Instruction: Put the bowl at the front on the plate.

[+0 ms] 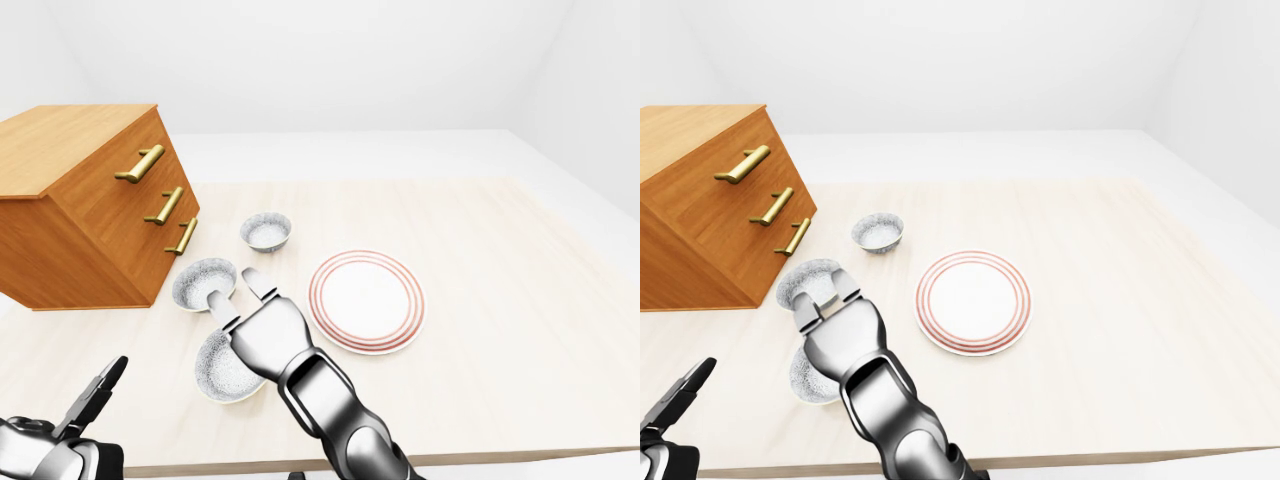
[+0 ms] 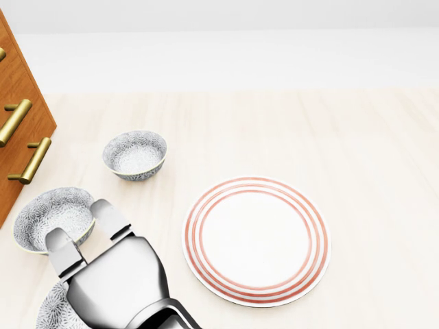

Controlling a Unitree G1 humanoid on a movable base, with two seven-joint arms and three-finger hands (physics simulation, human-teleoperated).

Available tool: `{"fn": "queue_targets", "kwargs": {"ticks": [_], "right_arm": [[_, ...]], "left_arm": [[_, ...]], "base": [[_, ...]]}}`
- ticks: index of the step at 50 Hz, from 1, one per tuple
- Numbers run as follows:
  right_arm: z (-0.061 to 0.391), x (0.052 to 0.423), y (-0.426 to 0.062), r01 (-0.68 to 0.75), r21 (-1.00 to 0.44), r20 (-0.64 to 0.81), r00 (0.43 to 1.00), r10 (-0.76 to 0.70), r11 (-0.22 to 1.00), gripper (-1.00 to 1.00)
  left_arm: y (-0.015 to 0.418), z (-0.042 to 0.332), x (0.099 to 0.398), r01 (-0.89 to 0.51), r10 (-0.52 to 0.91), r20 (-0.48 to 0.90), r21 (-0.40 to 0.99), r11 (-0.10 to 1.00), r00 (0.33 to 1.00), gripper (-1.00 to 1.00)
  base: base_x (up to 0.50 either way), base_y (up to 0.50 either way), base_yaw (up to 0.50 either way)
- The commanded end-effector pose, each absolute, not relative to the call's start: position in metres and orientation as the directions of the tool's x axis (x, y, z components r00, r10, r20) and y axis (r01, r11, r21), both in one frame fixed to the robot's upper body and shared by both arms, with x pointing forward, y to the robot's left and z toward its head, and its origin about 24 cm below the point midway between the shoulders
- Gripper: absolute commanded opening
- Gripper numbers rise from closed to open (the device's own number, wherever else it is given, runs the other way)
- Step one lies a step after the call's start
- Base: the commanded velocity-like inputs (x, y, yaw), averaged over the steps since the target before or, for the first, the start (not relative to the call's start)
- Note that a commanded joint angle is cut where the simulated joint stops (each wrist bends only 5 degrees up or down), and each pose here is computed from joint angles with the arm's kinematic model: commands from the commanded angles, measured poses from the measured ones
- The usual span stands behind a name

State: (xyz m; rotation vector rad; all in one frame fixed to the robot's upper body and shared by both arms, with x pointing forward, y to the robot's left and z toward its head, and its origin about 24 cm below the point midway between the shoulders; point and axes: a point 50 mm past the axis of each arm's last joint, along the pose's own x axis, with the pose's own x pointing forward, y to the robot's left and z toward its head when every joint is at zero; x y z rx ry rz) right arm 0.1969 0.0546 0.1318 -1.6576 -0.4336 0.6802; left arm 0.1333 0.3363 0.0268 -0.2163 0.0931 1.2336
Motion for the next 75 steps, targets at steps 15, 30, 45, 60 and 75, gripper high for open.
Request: {"fn": "queue_targets", "kwargs": {"ticks": [15, 30, 45, 60, 75], "right_arm": [[0.128, 0.192, 0.056, -0.104, -0.975, -0.208, 0.748, 0.63, -0.198, 1.0], [0.126, 0.17, 0.07, -0.057, -0.971, -0.211, 0.671, 0.711, -0.234, 1.0], [0.103, 0.15, 0.065, -0.156, -0.955, -0.291, 0.657, 0.696, -0.251, 1.0], [0.082, 0.158, 0.07, -0.29, -0.924, -0.379, 0.615, 0.692, -0.248, 1.0], [0.063, 0.176, 0.079, -0.363, -0.901, -0.418, 0.587, 0.693, -0.237, 1.0]], "left_arm": [[0.337, 0.03, 0.132, -0.943, 0.928, -0.177, -0.119, 0.312, 0.329, 1.0], [0.336, 0.027, 0.133, -0.943, 0.925, -0.187, -0.113, 0.313, 0.33, 1.0], [0.336, 0.024, 0.135, -0.943, 0.923, -0.196, -0.105, 0.317, 0.332, 1.0], [0.336, 0.026, 0.133, -0.943, 0.925, -0.189, -0.11, 0.313, 0.329, 1.0], [0.336, 0.026, 0.133, -0.943, 0.925, -0.188, -0.111, 0.315, 0.331, 1.0]], "base": [[0.0, 0.0, 0.0], [0.0, 0.0, 0.0], [0.0, 0.0, 0.0], [0.0, 0.0, 0.0], [0.0, 0.0, 0.0]]}}
